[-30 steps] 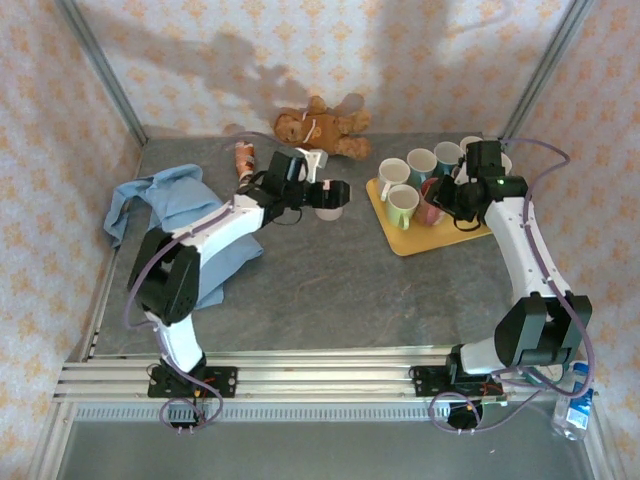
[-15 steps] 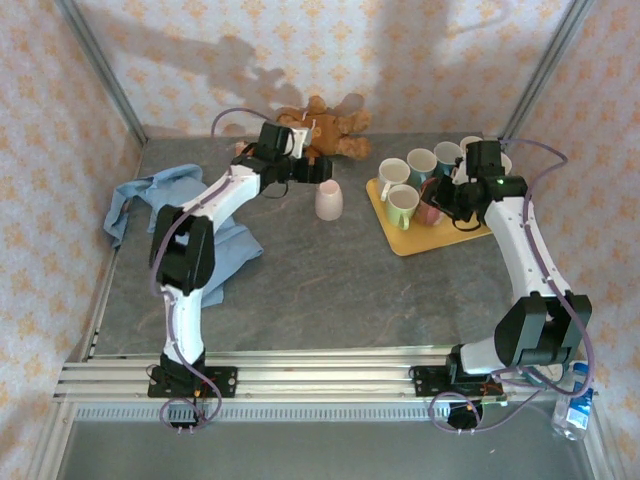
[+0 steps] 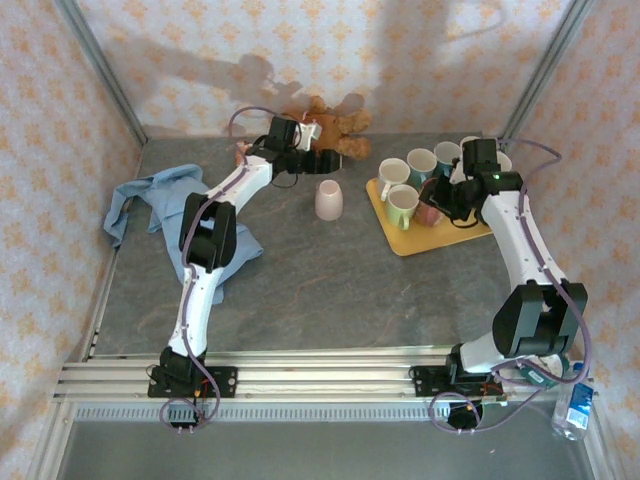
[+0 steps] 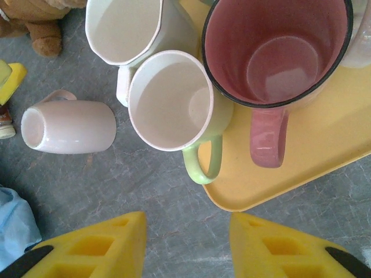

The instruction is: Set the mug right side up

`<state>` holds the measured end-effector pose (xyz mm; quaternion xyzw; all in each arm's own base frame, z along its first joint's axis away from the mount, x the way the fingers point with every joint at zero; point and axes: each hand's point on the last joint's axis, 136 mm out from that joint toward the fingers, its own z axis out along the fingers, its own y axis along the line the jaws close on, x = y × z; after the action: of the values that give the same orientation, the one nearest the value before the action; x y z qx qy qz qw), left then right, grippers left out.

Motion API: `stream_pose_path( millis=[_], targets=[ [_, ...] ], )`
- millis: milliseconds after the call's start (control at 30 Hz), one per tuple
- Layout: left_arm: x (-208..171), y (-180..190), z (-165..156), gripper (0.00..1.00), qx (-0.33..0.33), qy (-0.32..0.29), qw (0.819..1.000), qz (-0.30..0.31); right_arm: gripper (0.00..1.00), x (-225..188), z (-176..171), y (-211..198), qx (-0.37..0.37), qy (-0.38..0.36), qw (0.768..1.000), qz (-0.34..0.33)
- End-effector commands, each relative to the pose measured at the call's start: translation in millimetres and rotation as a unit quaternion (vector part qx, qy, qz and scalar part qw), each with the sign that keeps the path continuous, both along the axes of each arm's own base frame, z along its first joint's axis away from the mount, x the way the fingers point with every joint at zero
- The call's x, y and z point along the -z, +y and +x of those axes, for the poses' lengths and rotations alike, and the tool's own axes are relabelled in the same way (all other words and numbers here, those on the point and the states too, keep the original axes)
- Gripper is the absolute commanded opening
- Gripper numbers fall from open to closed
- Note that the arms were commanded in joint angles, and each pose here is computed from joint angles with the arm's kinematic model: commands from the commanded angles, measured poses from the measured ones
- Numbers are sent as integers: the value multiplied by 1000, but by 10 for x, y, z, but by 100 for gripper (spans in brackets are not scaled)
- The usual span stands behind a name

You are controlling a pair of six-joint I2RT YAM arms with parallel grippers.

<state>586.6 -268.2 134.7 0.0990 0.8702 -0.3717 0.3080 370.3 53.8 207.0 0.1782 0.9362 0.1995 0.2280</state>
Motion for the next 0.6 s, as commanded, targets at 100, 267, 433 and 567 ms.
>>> stream_pose_path(
  millis=[100, 267, 433, 567],
  targets=[
    [53, -234, -60, 89, 38, 33, 999, -17, 42, -88, 10, 44, -3, -1, 1000, 6],
    [160, -342, -83, 85, 65, 40, 997, -10, 42, -117, 3, 44, -3, -1, 1000, 6],
    [245, -351, -184, 82, 85, 52, 995, -1, 42, -142, -19, 31, -2, -2, 1000, 2],
    [311, -309, -343, 81, 101, 66, 993, 15, 42, -137, -32, 34, 0, -2, 1000, 5]
  ],
)
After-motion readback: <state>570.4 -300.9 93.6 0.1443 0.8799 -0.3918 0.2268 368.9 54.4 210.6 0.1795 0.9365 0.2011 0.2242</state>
